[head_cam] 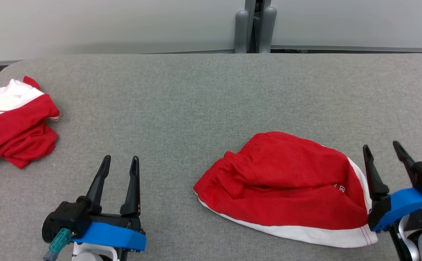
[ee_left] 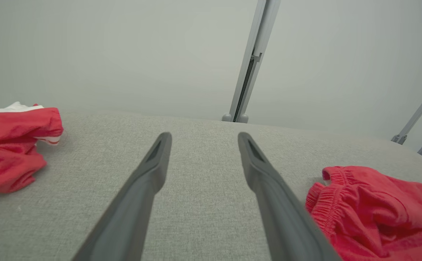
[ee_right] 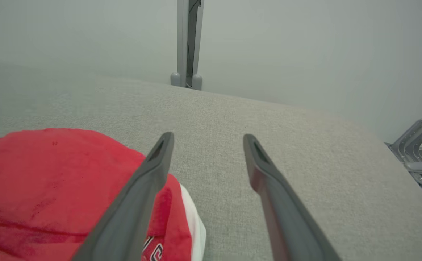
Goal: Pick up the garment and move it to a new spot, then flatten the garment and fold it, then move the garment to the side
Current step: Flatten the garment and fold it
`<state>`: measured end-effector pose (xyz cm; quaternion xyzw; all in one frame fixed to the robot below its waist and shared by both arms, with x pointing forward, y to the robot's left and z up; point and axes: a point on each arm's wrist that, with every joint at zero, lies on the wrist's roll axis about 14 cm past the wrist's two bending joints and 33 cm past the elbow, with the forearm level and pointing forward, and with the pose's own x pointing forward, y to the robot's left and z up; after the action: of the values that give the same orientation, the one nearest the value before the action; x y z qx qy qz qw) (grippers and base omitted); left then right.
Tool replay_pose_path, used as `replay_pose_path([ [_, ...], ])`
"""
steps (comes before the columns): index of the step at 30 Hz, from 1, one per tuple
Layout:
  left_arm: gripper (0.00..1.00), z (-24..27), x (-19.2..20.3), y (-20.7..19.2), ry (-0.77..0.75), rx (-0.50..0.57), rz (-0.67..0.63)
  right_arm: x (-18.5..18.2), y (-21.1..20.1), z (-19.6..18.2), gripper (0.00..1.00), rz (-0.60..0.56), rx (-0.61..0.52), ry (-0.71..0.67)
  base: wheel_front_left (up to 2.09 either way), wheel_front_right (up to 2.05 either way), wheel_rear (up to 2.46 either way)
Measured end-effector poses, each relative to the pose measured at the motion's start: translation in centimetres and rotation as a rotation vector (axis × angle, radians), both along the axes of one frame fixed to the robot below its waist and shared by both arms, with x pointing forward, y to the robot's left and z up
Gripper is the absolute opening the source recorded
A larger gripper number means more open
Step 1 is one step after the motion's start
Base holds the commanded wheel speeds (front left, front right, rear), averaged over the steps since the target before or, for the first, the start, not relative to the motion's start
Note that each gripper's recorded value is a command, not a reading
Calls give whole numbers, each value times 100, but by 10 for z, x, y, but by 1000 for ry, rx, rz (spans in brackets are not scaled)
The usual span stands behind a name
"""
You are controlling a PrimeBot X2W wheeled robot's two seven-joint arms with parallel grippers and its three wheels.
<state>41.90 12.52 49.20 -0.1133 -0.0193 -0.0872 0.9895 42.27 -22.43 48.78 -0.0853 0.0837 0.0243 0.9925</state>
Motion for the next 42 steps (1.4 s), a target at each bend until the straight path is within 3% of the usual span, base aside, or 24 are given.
replay_pose_path([
  [11, 100, -5, 5, 7, 14, -4, 27, -40, -2, -99, 100, -62, 89, 361, 0, 0, 0],
  [15, 100, -5, 7, 6, 12, -5, 22, -48, -3, -110, 100, -71, 100, 410, 0, 0, 0],
  [16, 100, -5, 7, 5, 12, -5, 20, -50, -3, -113, 75, -72, 105, 421, 0, 0, 0],
  [17, 100, -5, 8, 4, 11, -5, 18, -50, -2, -113, 22, -72, 109, 425, 0, 0, 0],
  [18, 100, -4, 8, 4, 10, -6, 16, -50, -2, -113, 0, -72, 113, 424, 0, 0, 0],
  [24, 100, -2, 8, -1, 6, -12, 4, -37, -9, -96, 0, -68, 98, 350, 0, 0, 0],
  [28, 100, 1, 6, 0, -3, -14, 6, -14, -17, -56, 0, -68, 71, 175, 0, 0, 0],
  [42, 100, 2, 2, 6, -2, -19, 28, 18, -7, -11, 0, -15, 31, 33, 0, 0, 0],
])
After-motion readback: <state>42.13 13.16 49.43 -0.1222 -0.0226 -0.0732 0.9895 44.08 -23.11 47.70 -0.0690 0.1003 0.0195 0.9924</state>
